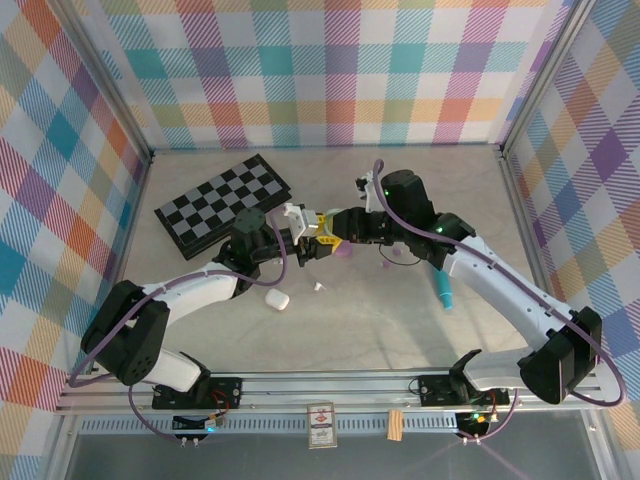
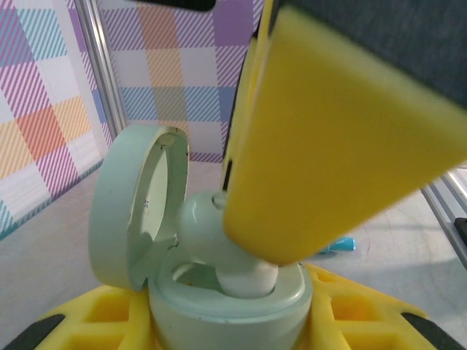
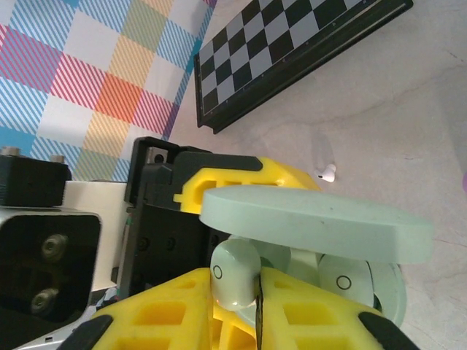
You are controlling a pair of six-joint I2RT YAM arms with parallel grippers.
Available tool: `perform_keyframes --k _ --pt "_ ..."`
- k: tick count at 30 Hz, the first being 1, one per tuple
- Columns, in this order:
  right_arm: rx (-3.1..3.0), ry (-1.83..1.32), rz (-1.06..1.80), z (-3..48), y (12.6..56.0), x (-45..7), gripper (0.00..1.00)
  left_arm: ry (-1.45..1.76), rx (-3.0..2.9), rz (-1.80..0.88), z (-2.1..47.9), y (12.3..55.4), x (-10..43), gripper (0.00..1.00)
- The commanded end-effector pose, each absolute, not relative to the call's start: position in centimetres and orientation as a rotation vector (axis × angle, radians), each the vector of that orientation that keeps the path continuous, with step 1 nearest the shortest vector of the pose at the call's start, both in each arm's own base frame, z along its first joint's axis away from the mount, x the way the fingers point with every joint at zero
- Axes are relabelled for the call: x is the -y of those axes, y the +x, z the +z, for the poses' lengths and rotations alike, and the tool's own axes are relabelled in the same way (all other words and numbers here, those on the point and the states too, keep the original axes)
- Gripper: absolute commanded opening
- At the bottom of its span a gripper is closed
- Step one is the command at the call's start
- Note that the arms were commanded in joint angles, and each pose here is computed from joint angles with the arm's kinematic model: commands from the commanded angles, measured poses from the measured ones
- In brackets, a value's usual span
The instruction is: Insert the wireless bluetooth earbuds into the charging case
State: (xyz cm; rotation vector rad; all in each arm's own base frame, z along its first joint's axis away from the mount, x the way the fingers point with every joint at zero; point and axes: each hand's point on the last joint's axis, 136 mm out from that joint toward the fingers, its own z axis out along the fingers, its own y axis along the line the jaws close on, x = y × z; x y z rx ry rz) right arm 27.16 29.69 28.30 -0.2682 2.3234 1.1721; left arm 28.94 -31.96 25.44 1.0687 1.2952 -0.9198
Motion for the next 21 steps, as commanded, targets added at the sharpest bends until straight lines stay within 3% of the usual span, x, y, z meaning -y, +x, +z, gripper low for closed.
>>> perform_keyframes --k 1,7,11,21 --pt "-2.284 -0.301 1.189 29.4 27.5 -30.0 0.21 1.085 -1.239 -0.9 26.7 29.0 32.5 0.34" --pt "-2.303 -0.294 1.205 28.8 27.6 -30.3 0.22 1.088 -1.231 -0.901 26.9 29.0 32.5 0.34" --pt "-2.303 -0.284 1.193 29.0 27.6 -30.1 0.35 1.09 -1.226 -0.899 27.1 28.9 32.5 0.34" --pt "-2.288 -0.282 1.124 29.7 26.8 -28.5 0.41 1.054 -1.211 -0.917 27.4 29.1 32.5 0.34"
